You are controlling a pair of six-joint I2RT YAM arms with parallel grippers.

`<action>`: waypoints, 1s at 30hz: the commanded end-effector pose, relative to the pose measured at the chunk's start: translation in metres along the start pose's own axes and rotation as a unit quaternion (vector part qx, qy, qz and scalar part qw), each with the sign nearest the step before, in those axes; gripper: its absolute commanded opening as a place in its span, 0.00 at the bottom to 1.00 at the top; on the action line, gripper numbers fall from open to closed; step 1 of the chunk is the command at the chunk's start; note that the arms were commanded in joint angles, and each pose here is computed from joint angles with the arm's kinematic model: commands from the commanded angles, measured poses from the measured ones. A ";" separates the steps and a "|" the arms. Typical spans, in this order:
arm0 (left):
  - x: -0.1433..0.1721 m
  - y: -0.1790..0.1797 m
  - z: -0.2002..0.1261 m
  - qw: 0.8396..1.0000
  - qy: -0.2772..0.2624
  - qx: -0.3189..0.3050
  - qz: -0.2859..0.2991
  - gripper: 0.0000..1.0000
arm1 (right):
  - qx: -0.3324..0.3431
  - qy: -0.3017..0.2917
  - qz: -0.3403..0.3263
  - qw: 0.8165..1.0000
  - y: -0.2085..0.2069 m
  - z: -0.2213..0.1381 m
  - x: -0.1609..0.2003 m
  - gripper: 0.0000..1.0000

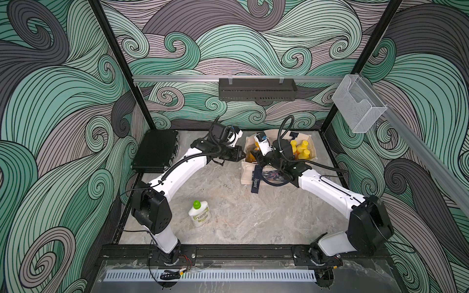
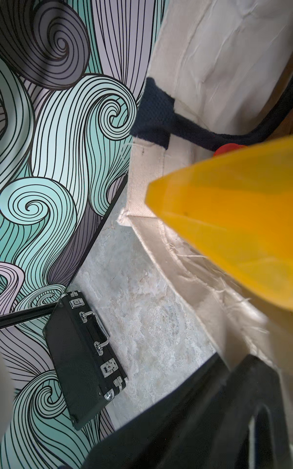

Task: Pack dish soap into the shopping bag
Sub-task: Place the bottle of dish soap in the shopping bag.

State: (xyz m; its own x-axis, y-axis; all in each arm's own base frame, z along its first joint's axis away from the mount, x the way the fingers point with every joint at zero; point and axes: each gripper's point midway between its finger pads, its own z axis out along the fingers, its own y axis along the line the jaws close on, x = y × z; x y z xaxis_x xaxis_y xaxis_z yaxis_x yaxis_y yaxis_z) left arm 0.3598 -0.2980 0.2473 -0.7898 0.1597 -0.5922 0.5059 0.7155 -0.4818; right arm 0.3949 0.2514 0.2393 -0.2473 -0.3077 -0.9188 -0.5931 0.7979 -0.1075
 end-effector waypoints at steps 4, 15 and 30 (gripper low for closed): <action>-0.011 -0.011 -0.007 1.000 -0.007 0.005 0.013 0.00 | 0.032 -0.142 0.010 0.989 -0.013 -0.030 -0.073 0.00; -0.014 -0.013 -0.011 1.000 -0.010 0.004 0.019 0.00 | -0.029 -0.170 0.025 0.985 0.005 -0.045 -0.095 0.00; -0.019 -0.014 -0.017 0.999 -0.021 -0.002 0.027 0.00 | -0.046 -0.110 0.048 0.992 0.008 -0.021 -0.056 0.00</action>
State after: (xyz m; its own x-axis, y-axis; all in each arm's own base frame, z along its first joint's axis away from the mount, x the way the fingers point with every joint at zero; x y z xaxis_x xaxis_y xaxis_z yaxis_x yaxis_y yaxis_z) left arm 0.3583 -0.2989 0.2506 -0.7891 0.1734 -0.5893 0.5110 0.7176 -0.4731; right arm 0.3855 0.2549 0.2466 -0.2637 -0.2034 -0.9429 -0.6200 0.7846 0.0041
